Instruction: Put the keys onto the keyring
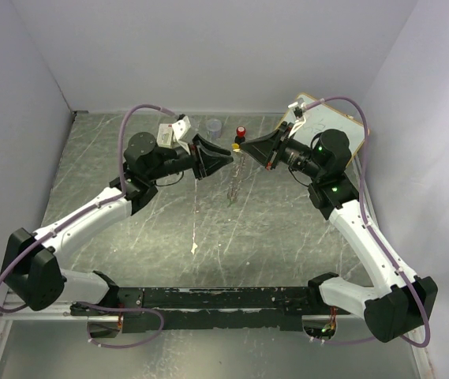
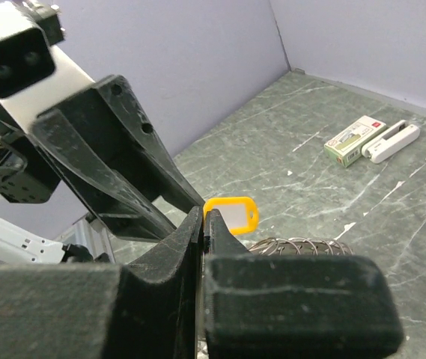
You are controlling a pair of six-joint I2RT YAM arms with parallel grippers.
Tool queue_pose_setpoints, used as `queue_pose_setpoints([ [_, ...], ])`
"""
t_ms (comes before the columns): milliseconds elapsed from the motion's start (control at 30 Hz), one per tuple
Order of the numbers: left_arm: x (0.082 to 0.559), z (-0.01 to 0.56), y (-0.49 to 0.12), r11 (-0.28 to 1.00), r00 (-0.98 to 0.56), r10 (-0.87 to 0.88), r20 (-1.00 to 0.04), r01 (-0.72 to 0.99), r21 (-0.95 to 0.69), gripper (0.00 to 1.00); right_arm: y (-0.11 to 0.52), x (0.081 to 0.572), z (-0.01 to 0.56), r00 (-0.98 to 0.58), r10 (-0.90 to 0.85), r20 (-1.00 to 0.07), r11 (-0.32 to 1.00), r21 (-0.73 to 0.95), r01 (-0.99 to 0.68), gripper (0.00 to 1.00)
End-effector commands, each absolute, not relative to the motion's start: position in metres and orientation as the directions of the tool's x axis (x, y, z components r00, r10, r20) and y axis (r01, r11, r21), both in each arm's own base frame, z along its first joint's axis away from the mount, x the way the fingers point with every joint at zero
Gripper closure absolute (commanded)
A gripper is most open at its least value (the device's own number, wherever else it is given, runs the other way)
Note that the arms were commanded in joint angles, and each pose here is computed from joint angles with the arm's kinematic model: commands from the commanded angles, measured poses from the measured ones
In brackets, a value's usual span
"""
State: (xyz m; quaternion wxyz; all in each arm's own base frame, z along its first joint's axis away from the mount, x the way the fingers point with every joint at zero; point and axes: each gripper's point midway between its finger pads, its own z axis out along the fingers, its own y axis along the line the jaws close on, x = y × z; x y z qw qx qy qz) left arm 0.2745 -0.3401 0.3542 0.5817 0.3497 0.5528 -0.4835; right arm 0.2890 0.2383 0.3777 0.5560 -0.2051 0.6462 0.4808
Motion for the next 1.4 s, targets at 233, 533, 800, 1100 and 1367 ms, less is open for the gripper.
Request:
queue_pose_setpoints([
  [233, 0.278, 0.361, -0.348, 0.255, -0.050, -0.194, -0.980, 0.962, -0.100, 0.58, 0.239, 0.280, 0.402, -0.228, 0.297, -0.927, 0.423, 0.342, -0.839, 1.00],
  [533, 0.286, 0.367, -0.353, 0.256, -0.038, -0.205, -0.978, 0.963, -0.091, 0.51, 0.239, 0.279, 0.400, -0.234, 0.295, -0.926, 0.421, 0.346, -0.839, 1.00],
  [800, 0.289, 0.373, -0.352, 0.271, -0.022, -0.222, -0.975, 0.959, -0.083, 0.44, 0.240, 0.277, 0.399, -0.240, 0.296, -0.925, 0.410, 0.350, -0.842, 1.00],
  [1100, 0.290, 0.378, -0.353, 0.271, -0.015, -0.241, -0.970, 0.959, -0.082, 0.41, 0.241, 0.275, 0.398, -0.246, 0.297, -0.923, 0.401, 0.354, -0.845, 1.00],
  [1367, 0.290, 0.381, -0.357, 0.255, -0.015, -0.251, -0.968, 0.963, -0.081, 0.40, 0.241, 0.274, 0.397, -0.251, 0.300, -0.920, 0.396, 0.360, -0.845, 1.00],
])
